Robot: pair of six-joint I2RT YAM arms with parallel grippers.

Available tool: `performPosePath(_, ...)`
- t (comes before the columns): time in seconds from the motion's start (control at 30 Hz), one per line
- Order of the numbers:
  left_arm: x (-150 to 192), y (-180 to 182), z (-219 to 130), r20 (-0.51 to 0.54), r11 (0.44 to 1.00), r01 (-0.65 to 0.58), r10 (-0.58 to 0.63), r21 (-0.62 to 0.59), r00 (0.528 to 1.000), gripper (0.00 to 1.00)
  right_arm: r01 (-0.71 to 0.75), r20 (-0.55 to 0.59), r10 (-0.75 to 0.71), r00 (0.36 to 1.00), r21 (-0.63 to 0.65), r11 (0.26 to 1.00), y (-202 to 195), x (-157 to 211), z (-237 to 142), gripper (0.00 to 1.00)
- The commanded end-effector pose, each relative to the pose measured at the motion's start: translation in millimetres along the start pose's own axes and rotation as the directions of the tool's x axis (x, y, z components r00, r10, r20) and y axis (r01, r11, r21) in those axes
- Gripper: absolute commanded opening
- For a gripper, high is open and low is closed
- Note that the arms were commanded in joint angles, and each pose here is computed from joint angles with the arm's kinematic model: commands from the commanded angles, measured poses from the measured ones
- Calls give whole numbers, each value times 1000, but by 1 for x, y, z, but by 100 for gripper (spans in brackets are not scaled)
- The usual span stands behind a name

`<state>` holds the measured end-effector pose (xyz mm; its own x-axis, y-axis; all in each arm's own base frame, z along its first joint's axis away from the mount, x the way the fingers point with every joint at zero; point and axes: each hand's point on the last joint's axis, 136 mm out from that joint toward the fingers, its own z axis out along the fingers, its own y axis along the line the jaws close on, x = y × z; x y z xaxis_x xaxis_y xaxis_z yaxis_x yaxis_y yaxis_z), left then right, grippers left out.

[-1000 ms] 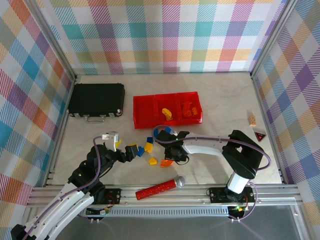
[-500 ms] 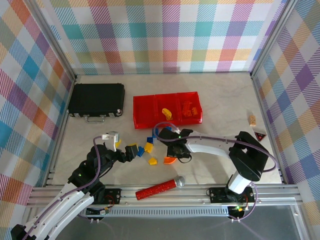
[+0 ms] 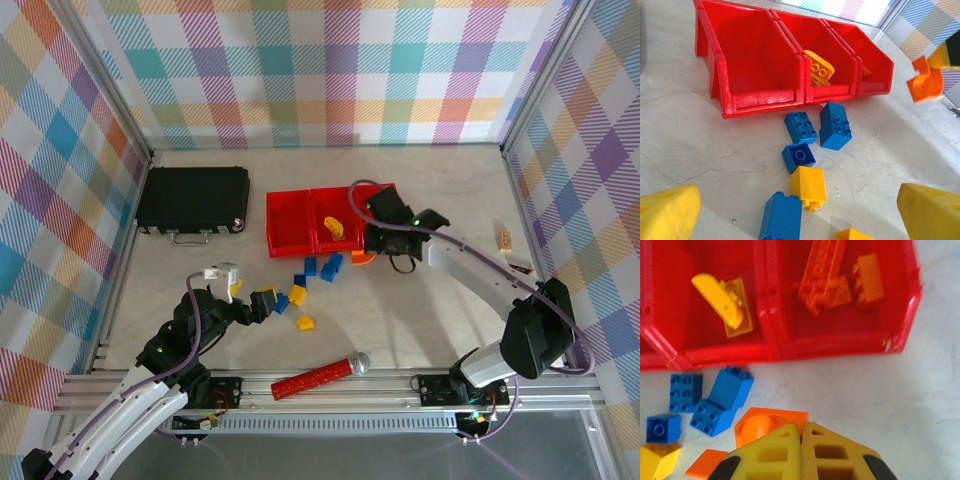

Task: Sort the legos into containers by color
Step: Place the lego in the container.

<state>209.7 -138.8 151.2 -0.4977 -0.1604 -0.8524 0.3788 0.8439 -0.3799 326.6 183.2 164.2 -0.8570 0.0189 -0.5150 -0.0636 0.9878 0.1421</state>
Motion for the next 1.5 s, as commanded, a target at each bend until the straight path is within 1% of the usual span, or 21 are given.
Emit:
performPosePath(0.0, -1, -2, 0, 4, 1000, 6, -6, 6, 1000, 100, 176, 11, -176, 984, -68, 982, 2, -30, 12, 0)
performPosePath(0.07, -1, -2, 0, 1, 1000, 7, -7, 3, 1000, 100, 220, -3, -221, 975, -47, 974, -6, -45, 24, 0)
performPosePath(0.2, -1, -1, 1, -1, 1000, 7, -7, -5, 1000, 100, 329, -40, -331, 943, -46, 943, -8, -69, 48, 0)
performPosePath(0.3, -1, 0, 1, -3, 1000, 8, -8, -12, 1000, 100, 385, -62, -384, 921, 2, 923, -17, -85, 63, 0)
performPosePath(0.4, 0, 1, 2, -6, 1000, 9, -9, -17, 1000, 100, 399, -73, -396, 916, 37, 916, -27, -101, 75, 0)
performPosePath(0.43, 0, 2, 3, -9, 1000, 9, -10, -21, 1000, 100, 427, -82, -423, 903, 43, 903, -31, -105, 79, 0)
performPosePath(0.53, 0, 2, 3, -11, 1000, 10, -10, -25, 1000, 100, 448, -101, -440, 892, 78, 891, -39, -115, 90, 0)
performPosePath(0.73, 1, 4, 6, -25, 999, 10, -11, -37, 1000, 100, 503, -144, -488, 861, 92, 860, -42, -120, 118, 0)
performPosePath(0.9, 2, 4, 7, -46, 999, 16, -19, -48, 999, 100, 510, -158, -494, 855, 85, 856, -41, -118, 134, 0)
performPosePath(0.93, 3, 5, 7, -55, 998, 23, -26, -54, 998, 100, 508, -155, -492, 857, 82, 858, -40, -119, 134, 1)
performPosePath(1.03, 7, 8, 8, -87, 996, 39, -46, -81, 995, 100, 500, -147, -486, 862, 83, 862, -39, -121, 134, 11)
performPosePath(1.1, 10, 12, 9, -104, 993, 51, -63, -108, 993, 100, 488, -140, -474, 870, 94, 868, -40, -124, 131, 24)
performPosePath(1.13, 10, 13, 9, -106, 991, 58, -70, -119, 992, 100, 483, -136, -469, 873, 96, 871, -39, -125, 130, 29)
performPosePath(1.17, 11, 14, 8, -113, 989, 64, -79, -132, 990, 100, 473, -133, -460, 878, 95, 876, -39, -126, 127, 35)
performPosePath(1.2, 9, 14, 8, -110, 988, 72, -87, -137, 990, 100, 461, -126, -449, 885, 97, 882, -38, -128, 124, 44)
performPosePath(1.23, 15, 16, 6, -138, 985, 72, -94, -155, 986, 100, 451, -119, -440, 890, 97, 887, -37, -129, 120, 50)
performPosePath(1.27, 15, 16, 5, -143, 983, 78, -102, -165, 984, 100, 437, -111, -427, 897, 95, 894, -36, -131, 115, 54)
performPosePath(1.37, 15, 13, 2, -167, 981, 89, -118, -173, 979, 100, 398, -85, -392, 916, 87, 913, -33, -135, 97, 60)
performPosePath(1.4, 14, 11, 1, -173, 980, 89, -120, -179, 978, 100, 348, -72, -343, 937, 80, 934, -31, -135, 88, 60)
performPosePath(1.47, 14, 10, -1, -192, 978, 77, -114, -194, 975, 100, 296, -50, -293, 955, 50, 954, -26, -134, 71, 62)
